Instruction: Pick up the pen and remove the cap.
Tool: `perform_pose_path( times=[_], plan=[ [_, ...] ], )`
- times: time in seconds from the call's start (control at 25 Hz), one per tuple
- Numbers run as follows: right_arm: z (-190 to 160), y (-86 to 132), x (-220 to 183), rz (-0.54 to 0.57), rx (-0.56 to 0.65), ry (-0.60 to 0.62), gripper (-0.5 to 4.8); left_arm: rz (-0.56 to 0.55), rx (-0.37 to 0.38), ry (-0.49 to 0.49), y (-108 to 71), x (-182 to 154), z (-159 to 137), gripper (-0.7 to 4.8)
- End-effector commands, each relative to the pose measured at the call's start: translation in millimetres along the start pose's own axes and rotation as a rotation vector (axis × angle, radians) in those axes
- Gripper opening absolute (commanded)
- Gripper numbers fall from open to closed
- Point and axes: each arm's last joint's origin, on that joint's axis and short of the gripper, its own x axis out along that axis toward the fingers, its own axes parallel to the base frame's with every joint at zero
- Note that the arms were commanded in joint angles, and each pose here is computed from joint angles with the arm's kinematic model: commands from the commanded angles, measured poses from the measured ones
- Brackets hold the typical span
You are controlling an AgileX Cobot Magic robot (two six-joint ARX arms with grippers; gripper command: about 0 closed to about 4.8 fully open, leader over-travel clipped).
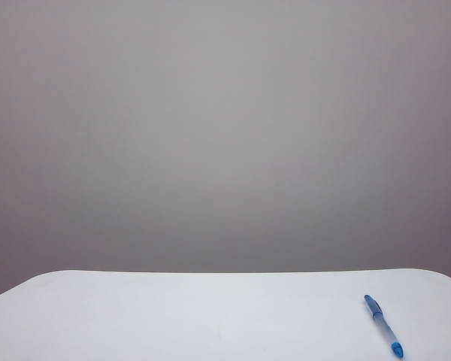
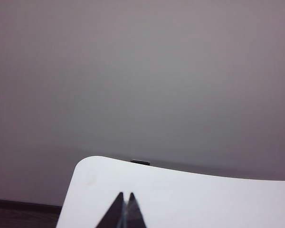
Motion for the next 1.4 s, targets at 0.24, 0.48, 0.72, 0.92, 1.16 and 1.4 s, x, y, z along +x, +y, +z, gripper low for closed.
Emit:
perform_pose_path(
  times=[0.24, 0.48, 0.72, 0.92, 1.16, 1.4],
  plan=[
    [47, 10, 10, -0.031, 0.056, 0.022, -0.01, 0.035, -0.072, 0.011, -7.0, 10, 45, -0.05],
    [86, 25, 55, -0.035, 0.006, 0.114, 0.23, -0.082, -0.007, 0.183, -19.4, 51, 85, -0.05],
    [104, 41, 103, 0.107, -0.050, 0.193, 0.31, -0.232, 0.104, 0.435, -30.1, 109, 106, -0.05],
    [97, 47, 151, 0.056, -0.078, 0.483, 0.32, -0.285, 0.136, 0.557, -38.0, 156, 114, -0.05],
    [85, 51, 189, 0.010, -0.101, 0.735, 1.61, -0.330, 0.178, 0.691, -55.7, 184, 116, -0.05],
    [42, 54, 216, 0.018, -0.108, 0.966, 3.11, -0.376, 0.276, 0.774, -92.6, 203, 99, -0.05]
  ],
)
